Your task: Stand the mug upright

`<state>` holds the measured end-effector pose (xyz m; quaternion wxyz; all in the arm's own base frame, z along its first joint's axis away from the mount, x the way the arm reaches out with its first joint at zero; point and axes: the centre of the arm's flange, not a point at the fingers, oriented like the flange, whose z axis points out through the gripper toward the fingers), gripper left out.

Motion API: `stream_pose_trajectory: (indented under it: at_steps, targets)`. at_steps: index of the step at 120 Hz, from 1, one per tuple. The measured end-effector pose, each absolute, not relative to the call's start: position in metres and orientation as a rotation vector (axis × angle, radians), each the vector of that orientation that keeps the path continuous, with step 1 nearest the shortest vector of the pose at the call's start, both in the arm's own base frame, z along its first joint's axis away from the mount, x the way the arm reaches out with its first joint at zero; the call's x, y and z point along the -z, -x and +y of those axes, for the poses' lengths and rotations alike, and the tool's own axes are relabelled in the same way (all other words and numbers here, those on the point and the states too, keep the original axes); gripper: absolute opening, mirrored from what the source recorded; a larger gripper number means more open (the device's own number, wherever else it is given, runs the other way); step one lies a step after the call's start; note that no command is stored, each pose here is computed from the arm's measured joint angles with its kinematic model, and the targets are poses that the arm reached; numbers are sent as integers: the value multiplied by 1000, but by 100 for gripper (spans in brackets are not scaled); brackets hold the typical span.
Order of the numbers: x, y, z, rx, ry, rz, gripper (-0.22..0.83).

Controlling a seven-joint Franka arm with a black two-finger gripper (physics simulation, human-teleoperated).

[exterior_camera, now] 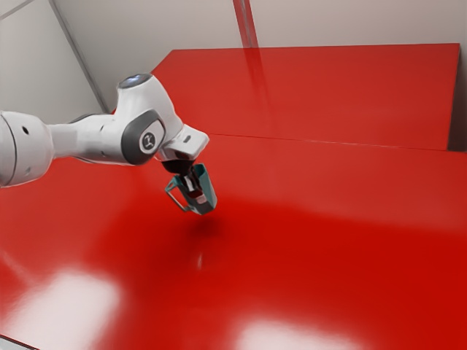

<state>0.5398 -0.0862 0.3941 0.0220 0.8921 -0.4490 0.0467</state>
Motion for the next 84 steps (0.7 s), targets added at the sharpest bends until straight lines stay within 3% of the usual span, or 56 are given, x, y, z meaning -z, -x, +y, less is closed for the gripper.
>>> stream_pose_trajectory:
  at_steps: [22, 49, 68, 84]
  targets:
    - [-383, -533, -97, -136, -2829, -1375, -16]
    - [-370, -534, -19, -134, -2984, -1091, -16]
    - [-368, -510, 40, -133, -3086, -918, -16]
    - [-375, -498, -6, -165, -3085, -1070, -16]
